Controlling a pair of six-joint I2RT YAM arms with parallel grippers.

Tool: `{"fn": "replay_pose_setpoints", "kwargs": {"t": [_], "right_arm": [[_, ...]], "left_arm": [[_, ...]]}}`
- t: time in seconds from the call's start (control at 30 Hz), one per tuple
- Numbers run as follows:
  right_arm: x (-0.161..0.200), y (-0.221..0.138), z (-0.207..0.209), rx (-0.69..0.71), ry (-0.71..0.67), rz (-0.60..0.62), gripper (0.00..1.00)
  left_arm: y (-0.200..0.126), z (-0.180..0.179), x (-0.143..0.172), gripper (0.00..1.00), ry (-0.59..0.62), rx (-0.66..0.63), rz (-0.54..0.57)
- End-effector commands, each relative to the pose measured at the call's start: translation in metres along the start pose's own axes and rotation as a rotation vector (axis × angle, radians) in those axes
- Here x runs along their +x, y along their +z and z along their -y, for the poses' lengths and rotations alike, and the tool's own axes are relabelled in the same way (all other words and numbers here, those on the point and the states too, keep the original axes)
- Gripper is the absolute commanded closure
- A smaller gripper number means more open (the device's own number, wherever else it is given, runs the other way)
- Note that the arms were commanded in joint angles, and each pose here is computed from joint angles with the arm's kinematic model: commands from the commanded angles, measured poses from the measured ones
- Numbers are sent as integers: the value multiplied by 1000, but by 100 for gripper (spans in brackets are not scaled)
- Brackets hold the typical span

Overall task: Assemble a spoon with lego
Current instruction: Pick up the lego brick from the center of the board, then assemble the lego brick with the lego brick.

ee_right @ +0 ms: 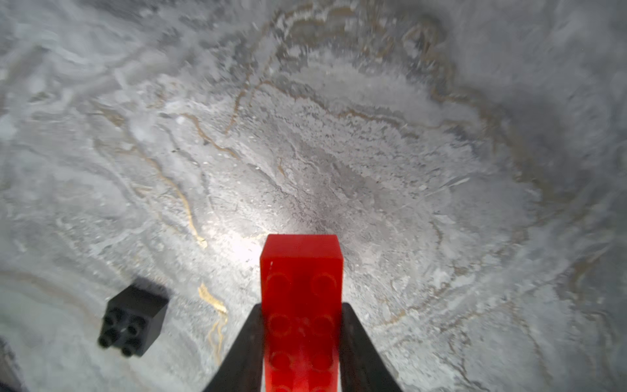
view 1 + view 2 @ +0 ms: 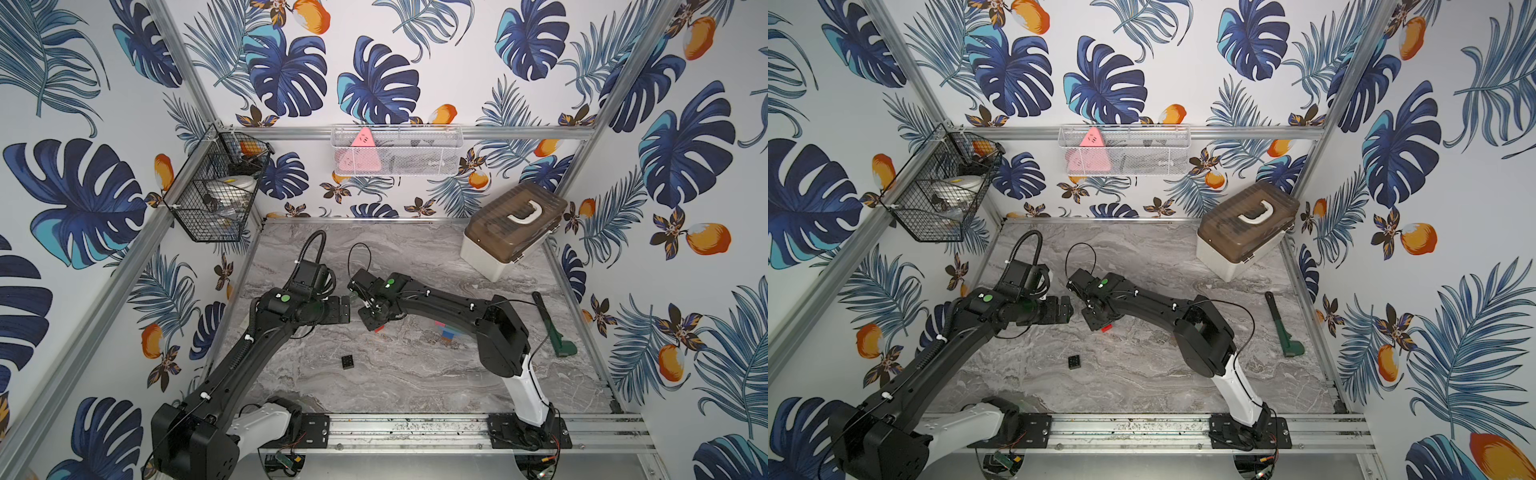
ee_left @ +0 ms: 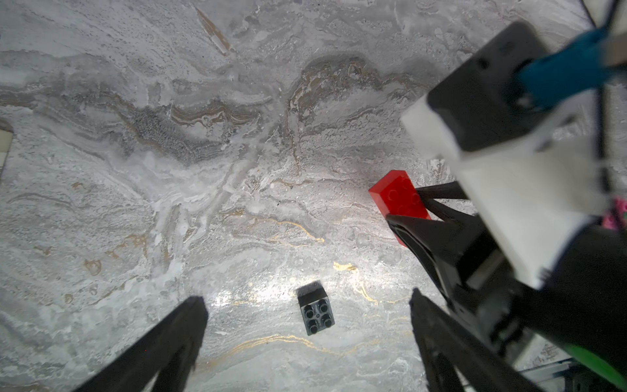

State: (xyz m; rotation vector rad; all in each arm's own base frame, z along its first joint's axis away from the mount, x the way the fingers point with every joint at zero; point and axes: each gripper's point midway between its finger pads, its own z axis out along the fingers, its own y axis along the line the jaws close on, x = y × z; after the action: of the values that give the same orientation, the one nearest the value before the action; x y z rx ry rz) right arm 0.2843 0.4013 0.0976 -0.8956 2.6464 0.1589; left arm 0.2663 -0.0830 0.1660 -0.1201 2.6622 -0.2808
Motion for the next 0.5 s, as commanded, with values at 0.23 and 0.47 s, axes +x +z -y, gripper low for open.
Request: {"fn": "replay_pose_setpoints", "kwargs": {"t": [0.23, 0.47], "right_arm": [[27, -86, 103, 50, -73, -69, 76], [64, -107, 148, -46, -138, -77, 77]], "left_arm": [[6, 16, -7, 1, -17, 85, 4], [21, 33, -11, 1, -16, 139, -11]]}}
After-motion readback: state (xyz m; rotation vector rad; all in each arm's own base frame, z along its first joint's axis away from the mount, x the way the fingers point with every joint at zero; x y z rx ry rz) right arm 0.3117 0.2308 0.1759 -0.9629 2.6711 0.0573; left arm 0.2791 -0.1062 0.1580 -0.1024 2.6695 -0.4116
